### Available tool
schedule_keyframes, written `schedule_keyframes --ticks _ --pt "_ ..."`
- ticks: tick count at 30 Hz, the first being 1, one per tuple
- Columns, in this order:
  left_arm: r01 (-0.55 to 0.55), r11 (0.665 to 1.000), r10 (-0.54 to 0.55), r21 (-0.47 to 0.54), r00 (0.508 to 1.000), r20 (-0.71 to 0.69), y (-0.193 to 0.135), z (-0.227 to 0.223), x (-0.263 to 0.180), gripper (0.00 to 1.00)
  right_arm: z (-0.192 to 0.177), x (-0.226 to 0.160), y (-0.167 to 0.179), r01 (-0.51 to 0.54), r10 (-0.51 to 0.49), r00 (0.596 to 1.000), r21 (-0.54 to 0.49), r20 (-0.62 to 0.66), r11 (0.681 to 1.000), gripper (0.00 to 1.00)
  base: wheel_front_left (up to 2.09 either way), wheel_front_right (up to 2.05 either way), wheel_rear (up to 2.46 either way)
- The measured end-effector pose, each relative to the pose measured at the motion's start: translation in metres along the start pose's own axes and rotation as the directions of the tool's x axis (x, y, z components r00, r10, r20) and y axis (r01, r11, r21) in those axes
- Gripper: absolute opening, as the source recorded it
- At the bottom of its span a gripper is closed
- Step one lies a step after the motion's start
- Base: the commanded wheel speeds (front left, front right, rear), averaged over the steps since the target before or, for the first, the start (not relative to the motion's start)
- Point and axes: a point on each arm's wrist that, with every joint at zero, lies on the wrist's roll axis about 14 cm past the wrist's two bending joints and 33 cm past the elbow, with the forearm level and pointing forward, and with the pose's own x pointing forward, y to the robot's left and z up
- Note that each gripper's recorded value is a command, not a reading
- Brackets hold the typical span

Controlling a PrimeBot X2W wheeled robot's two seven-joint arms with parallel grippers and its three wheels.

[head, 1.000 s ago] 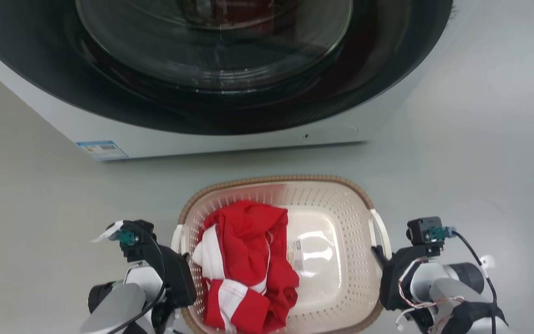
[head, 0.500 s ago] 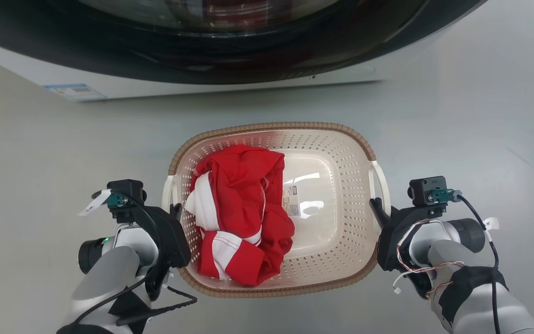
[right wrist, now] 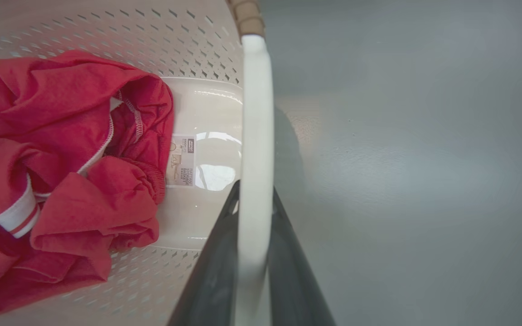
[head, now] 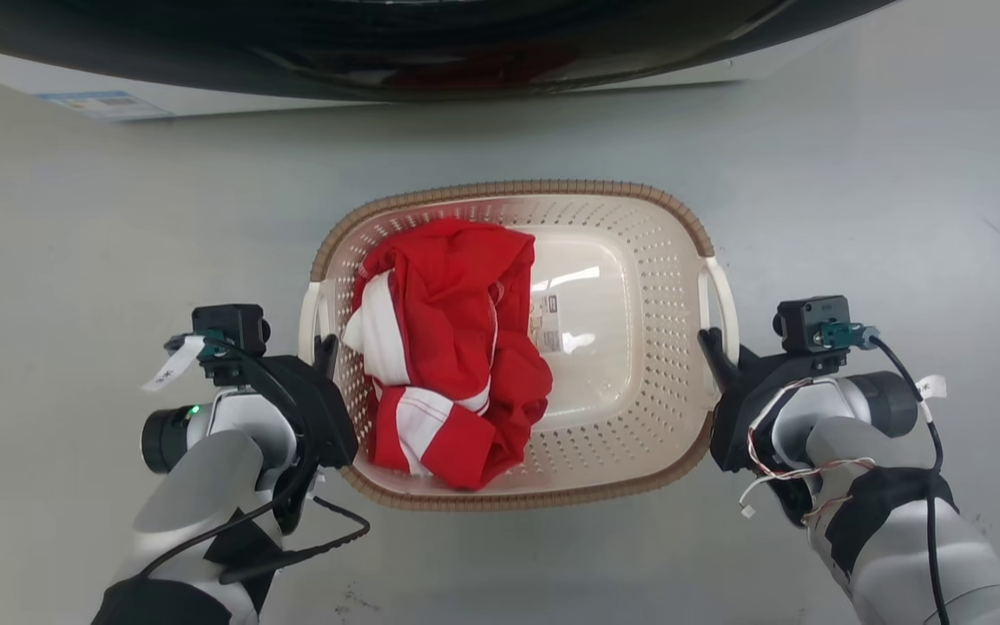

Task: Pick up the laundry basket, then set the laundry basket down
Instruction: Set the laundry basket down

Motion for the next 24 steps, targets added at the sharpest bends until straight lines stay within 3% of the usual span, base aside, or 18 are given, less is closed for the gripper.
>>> schedule_keyframes --ticks 24 --pt "-0.016 1.000 0.014 0.027 0.999 0.046 0.012 -0.003 0.025 0.00 -0.005 0.031 -0.010 0.013 -0.013 1.000 0.001 0.008 1.000 0.00 0.00 0.00 0.00"
